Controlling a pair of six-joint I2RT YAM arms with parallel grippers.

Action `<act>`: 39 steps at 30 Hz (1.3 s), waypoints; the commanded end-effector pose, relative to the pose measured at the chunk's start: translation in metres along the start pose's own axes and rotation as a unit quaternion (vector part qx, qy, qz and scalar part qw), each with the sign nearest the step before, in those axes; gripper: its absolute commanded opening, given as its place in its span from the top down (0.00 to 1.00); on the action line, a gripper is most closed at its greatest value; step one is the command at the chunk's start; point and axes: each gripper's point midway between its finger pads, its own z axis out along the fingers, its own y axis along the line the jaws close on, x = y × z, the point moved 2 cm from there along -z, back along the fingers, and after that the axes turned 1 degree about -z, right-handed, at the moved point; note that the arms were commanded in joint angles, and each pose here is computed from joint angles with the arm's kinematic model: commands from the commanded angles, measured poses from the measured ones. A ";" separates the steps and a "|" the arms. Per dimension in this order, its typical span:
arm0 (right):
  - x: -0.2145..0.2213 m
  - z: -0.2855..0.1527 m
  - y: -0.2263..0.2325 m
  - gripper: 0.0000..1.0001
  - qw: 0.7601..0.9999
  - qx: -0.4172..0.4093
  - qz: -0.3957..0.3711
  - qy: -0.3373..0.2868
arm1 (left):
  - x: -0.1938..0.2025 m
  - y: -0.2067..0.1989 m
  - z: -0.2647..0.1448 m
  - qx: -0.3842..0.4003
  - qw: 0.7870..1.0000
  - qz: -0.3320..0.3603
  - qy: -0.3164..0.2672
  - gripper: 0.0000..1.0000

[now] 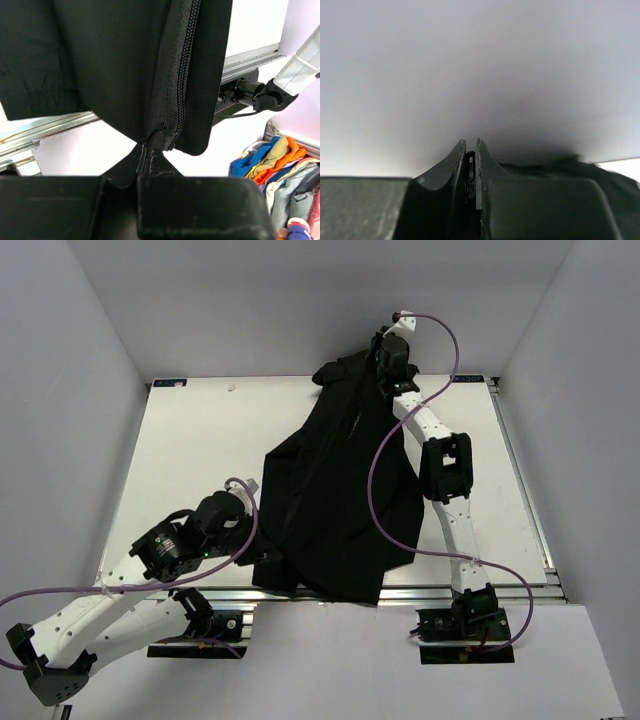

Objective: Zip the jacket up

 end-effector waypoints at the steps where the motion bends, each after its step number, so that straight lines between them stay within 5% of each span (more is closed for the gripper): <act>1: -0.077 0.015 -0.038 1.00 0.991 0.026 0.028 -0.131 | 0.061 0.024 -0.023 -0.033 0.987 -0.024 0.157 1.00; 8: -0.070 0.003 -0.010 1.00 0.994 -0.063 -0.002 -0.093 | 0.044 0.011 -0.005 -0.041 0.988 0.001 0.151 0.97; 9: -0.070 0.000 -0.003 1.00 0.993 -0.084 -0.005 -0.083 | 0.041 0.008 -0.004 -0.045 0.988 0.008 0.150 0.81; 10: -0.070 -0.003 0.001 1.00 0.993 -0.091 -0.008 -0.076 | 0.037 0.006 -0.002 -0.052 0.987 0.010 0.149 0.31; 11: -0.076 -0.010 0.005 0.88 0.992 -0.101 -0.015 -0.071 | 0.033 0.004 -0.001 -0.059 0.988 0.013 0.145 0.03; 12: -0.080 -0.015 0.008 0.58 0.991 -0.110 -0.019 -0.068 | 0.021 -0.002 0.000 -0.073 0.989 0.019 0.130 0.02; 14: -0.087 -0.030 0.014 0.19 0.990 -0.125 -0.030 -0.051 | 0.004 -0.009 -0.003 -0.089 0.991 0.029 0.101 0.02; 15: -0.090 -0.036 0.016 0.11 0.989 -0.137 -0.036 -0.042 | -0.018 -0.014 -0.009 -0.113 0.991 0.035 0.055 0.02; 20: -0.132 -0.089 0.013 0.11 0.992 -0.125 -0.031 -0.010 | -0.088 -0.038 -0.015 -0.170 0.981 0.036 -0.083 0.02; 24: -0.125 -0.140 -0.014 0.11 0.994 -0.068 -0.020 0.084 | -0.162 -0.042 0.008 -0.177 0.960 0.038 -0.214 0.02; 27: -0.122 -0.183 -0.042 0.11 0.992 -0.032 0.010 0.125 | -0.235 -0.006 0.009 -0.113 0.956 -0.008 -0.272 0.02; 31: -0.075 -0.248 -0.105 0.11 0.979 0.027 0.046 0.199 | -0.304 0.079 -0.037 -0.201 0.894 -0.067 -0.395 0.02; 35: -0.072 -0.295 -0.146 0.11 0.968 0.121 0.037 0.216 | -0.334 0.121 -0.054 -0.216 0.892 -0.084 -0.387 0.02; 39: -0.047 -0.327 -0.163 0.11 0.946 0.180 0.045 0.265 | -0.321 0.158 -0.052 -0.271 0.879 -0.098 -0.381 0.02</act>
